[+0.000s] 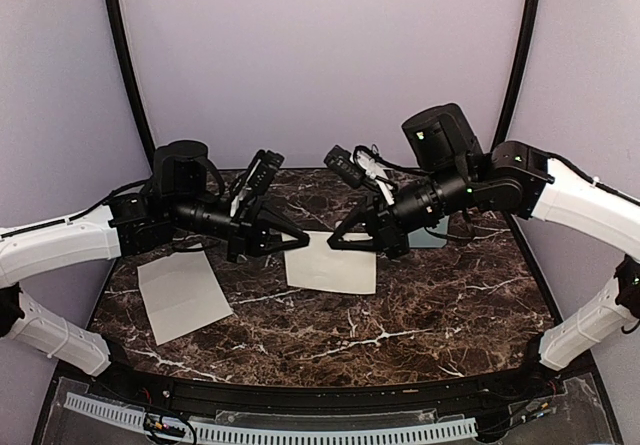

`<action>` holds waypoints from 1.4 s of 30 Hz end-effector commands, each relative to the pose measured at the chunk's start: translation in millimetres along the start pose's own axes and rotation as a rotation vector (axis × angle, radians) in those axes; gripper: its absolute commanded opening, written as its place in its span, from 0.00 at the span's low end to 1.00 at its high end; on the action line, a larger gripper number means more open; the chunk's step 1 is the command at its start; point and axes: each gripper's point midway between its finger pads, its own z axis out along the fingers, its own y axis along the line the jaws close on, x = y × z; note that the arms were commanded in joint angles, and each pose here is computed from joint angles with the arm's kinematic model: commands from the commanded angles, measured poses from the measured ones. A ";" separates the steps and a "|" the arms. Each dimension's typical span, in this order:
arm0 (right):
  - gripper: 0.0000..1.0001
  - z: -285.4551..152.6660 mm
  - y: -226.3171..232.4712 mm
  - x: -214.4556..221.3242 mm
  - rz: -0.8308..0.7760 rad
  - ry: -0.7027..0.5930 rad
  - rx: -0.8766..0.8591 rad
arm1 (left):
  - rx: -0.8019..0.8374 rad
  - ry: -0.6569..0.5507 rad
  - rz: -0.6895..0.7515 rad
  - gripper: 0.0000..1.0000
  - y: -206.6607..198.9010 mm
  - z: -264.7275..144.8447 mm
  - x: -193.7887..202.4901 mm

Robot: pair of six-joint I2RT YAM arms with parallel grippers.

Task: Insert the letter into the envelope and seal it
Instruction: Fold the letter.

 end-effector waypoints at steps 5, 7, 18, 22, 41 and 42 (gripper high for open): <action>0.35 -19.8 -4.0 -20.1 -0.036 -0.158 0.088 | 0.022 -0.047 0.036 0.00 -9.4 -4.5 -17.1; 0.41 -28.7 -4.6 -23.7 -0.036 -0.218 0.105 | 0.025 -0.059 0.037 0.00 -11.1 -5.5 -18.1; 0.18 -45.9 -5.1 -23.4 -0.013 -0.321 0.094 | 0.035 -0.061 0.033 0.00 -12.5 -5.7 -18.1; 0.17 -41.6 -7.2 -19.4 -0.004 -0.299 0.090 | 0.034 -0.064 0.035 0.00 -13.4 -6.3 -18.9; 0.00 -33.3 -10.6 -14.1 0.015 -0.264 0.083 | 0.069 -0.048 0.009 0.18 -14.0 -1.7 -15.3; 0.00 -34.7 -11.6 -14.6 0.013 -0.267 0.090 | 0.066 -0.049 0.011 0.16 -14.0 -2.0 -15.7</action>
